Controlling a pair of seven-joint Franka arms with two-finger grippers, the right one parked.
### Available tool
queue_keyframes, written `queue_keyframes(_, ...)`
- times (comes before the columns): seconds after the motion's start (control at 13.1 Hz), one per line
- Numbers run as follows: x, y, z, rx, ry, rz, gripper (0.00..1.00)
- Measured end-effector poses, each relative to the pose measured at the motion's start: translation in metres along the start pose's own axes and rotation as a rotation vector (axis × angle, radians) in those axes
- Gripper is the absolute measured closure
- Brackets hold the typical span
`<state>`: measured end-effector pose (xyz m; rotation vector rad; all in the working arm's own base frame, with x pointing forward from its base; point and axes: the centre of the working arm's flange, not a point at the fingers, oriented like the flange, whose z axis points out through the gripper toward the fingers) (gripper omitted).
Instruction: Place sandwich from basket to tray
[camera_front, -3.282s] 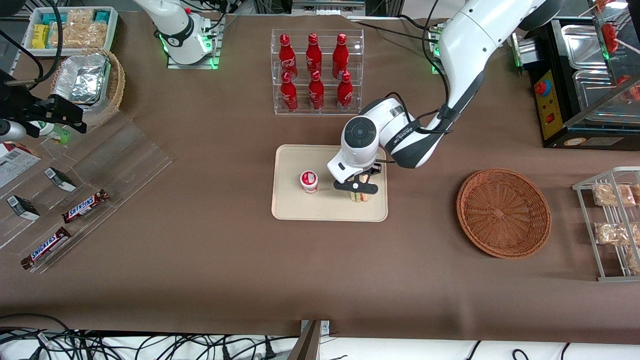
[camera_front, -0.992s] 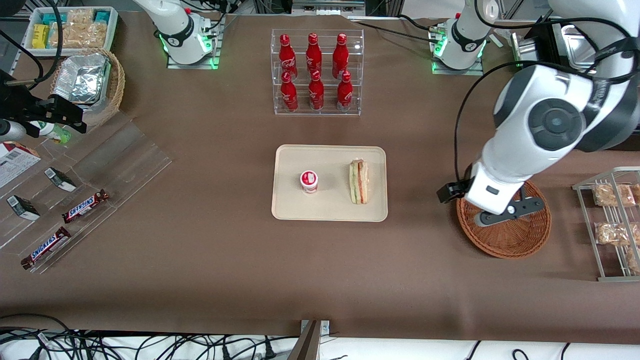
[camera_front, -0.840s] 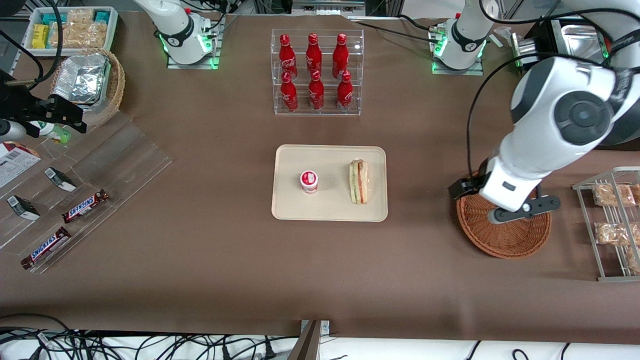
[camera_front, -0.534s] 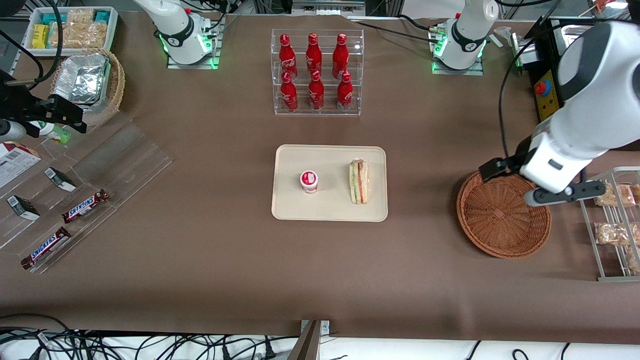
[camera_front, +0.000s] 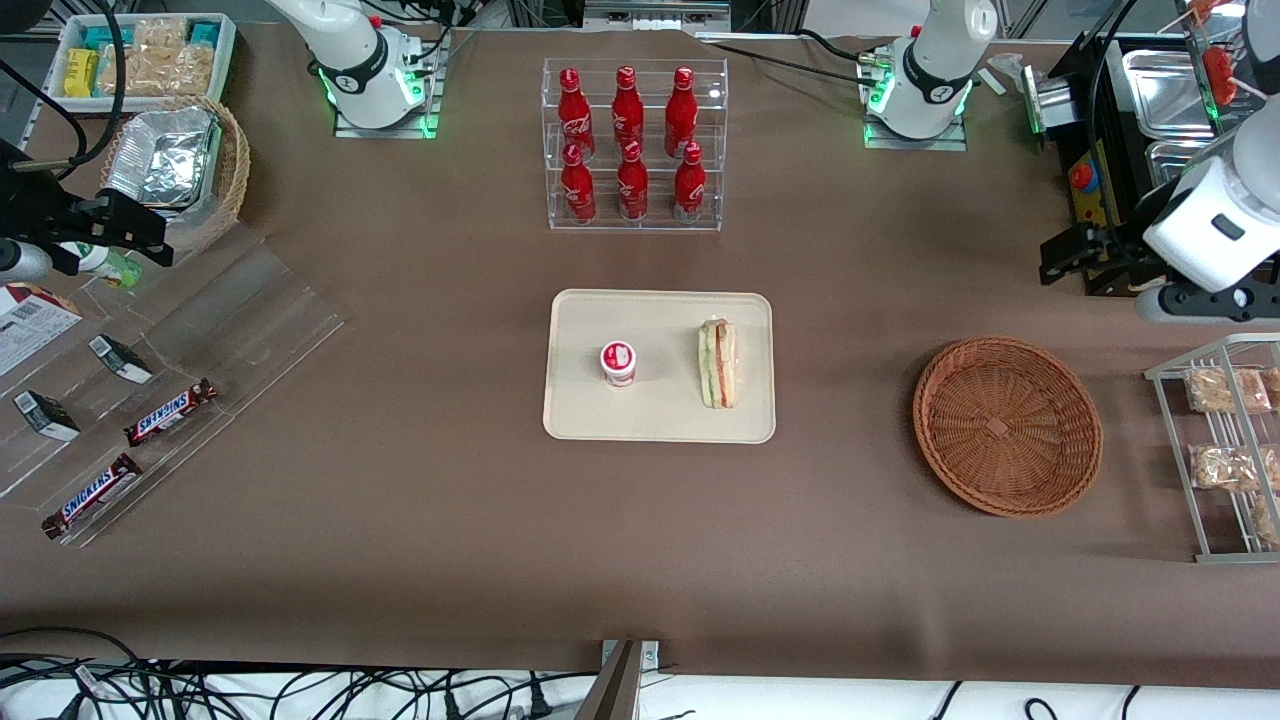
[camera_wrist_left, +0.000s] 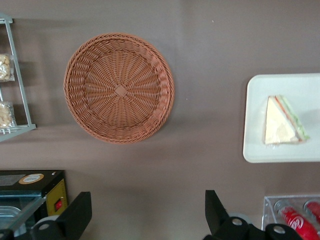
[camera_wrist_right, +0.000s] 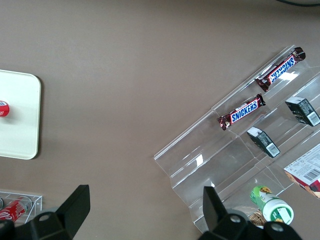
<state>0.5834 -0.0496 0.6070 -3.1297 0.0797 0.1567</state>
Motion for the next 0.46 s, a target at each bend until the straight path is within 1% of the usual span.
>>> queue_keyframes(0.15, -0.0053, 0.0018, -0.0005, -0.004, -0.006, 0.041, 0.00)
queue_keyframes(0.46, -0.0059, 0.0021, 0.0048, -0.004, -0.017, 0.057, 0.00)
